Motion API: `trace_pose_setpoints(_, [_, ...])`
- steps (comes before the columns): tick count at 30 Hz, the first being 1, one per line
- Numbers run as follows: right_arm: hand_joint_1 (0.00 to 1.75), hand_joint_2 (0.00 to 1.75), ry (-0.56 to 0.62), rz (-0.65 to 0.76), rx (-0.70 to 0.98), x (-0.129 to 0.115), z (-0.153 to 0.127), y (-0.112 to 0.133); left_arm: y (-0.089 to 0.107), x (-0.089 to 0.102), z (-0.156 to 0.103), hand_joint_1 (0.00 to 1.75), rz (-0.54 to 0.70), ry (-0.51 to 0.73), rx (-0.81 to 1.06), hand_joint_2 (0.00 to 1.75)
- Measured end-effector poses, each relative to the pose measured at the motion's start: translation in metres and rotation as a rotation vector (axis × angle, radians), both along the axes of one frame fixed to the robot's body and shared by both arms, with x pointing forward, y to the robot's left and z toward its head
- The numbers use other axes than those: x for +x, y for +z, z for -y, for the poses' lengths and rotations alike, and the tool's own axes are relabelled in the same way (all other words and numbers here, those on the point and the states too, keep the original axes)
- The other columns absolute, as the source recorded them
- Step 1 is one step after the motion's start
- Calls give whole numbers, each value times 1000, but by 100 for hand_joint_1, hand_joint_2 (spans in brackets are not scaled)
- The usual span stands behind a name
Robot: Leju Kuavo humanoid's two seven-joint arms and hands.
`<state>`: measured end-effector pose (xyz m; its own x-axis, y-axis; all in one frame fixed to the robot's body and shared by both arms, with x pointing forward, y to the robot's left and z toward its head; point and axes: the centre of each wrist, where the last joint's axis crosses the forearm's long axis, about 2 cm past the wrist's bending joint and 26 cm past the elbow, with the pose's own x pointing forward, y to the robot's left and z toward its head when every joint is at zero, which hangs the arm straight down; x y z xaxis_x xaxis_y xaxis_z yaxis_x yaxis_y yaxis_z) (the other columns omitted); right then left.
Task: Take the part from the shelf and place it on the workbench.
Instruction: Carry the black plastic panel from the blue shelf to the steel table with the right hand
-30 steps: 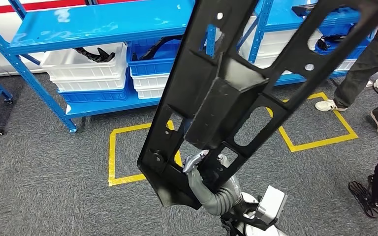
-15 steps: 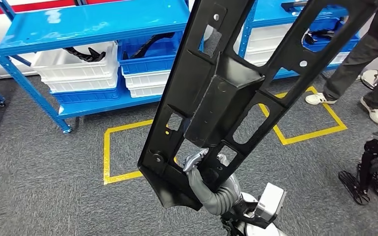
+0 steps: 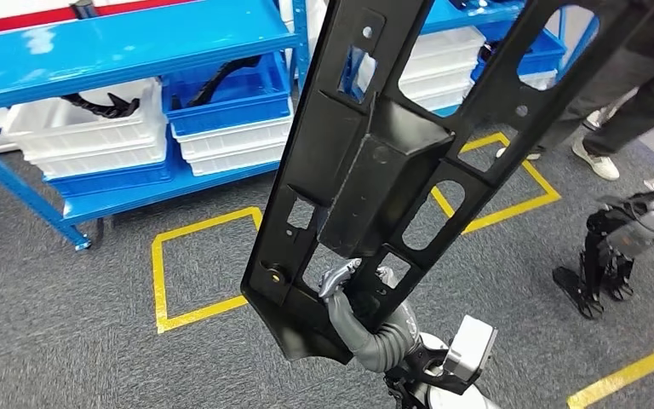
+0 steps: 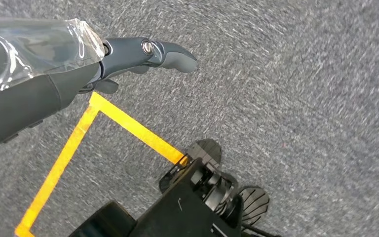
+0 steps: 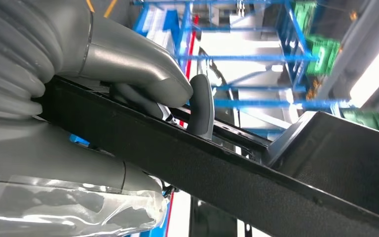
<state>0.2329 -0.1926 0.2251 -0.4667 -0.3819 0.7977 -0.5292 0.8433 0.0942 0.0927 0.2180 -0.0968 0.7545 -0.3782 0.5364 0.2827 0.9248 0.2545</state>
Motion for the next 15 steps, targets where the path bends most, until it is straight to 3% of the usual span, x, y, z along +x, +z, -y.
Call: trace_pose_setpoints(15, [175, 175, -79, 32, -67, -6, 15, 8, -2, -7, -4, 0, -12, 15, 1, 175])
